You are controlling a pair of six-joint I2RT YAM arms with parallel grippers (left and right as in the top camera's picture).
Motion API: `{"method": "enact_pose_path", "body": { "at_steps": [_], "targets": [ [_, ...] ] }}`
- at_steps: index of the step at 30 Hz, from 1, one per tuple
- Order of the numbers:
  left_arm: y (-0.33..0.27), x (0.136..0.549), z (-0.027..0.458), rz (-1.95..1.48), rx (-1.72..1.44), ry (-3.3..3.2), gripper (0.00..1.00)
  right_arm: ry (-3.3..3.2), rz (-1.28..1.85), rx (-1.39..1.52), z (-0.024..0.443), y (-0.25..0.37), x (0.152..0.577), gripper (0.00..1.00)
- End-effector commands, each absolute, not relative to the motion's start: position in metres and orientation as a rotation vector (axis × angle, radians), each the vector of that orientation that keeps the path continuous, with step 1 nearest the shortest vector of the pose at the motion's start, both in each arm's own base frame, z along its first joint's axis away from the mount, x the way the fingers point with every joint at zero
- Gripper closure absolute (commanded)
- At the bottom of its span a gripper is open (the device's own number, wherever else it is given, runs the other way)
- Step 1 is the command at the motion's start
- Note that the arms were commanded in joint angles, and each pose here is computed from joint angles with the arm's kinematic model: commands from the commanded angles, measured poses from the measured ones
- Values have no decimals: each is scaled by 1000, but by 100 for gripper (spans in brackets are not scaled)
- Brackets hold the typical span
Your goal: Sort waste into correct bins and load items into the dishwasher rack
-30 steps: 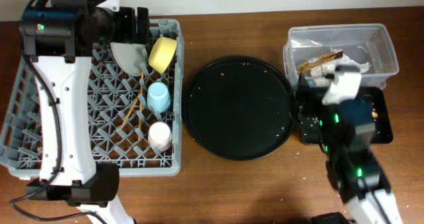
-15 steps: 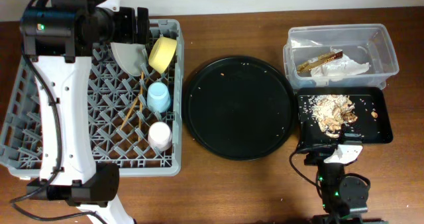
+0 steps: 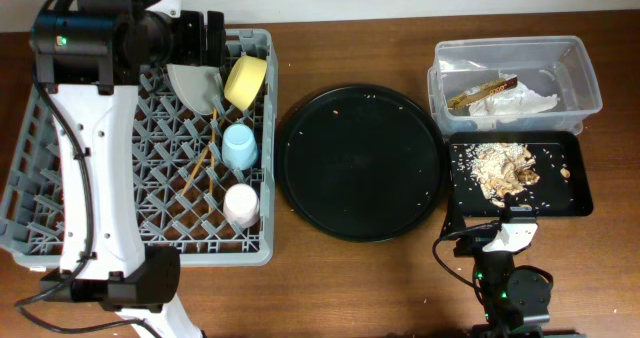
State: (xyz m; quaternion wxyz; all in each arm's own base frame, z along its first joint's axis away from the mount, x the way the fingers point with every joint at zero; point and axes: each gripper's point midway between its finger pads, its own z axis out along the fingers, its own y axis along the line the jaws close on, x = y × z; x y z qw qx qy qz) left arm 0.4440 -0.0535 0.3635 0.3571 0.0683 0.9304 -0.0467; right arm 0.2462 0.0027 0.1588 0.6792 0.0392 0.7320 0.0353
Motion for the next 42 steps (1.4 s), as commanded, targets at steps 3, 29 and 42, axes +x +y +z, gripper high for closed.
{"method": "enact_pose_path", "body": {
  "at_steps": [3,29,42],
  "targets": [
    [-55,445,363,-127,185,2401,1,1646,83,85,156,3,246,1],
    [-28,426,370,-4,167,2185,0,1646,83,85,156,3,246,2],
    [17,309,255,113,41,1830,0,1646,83,85,156,3,246,2]
  ]
}}
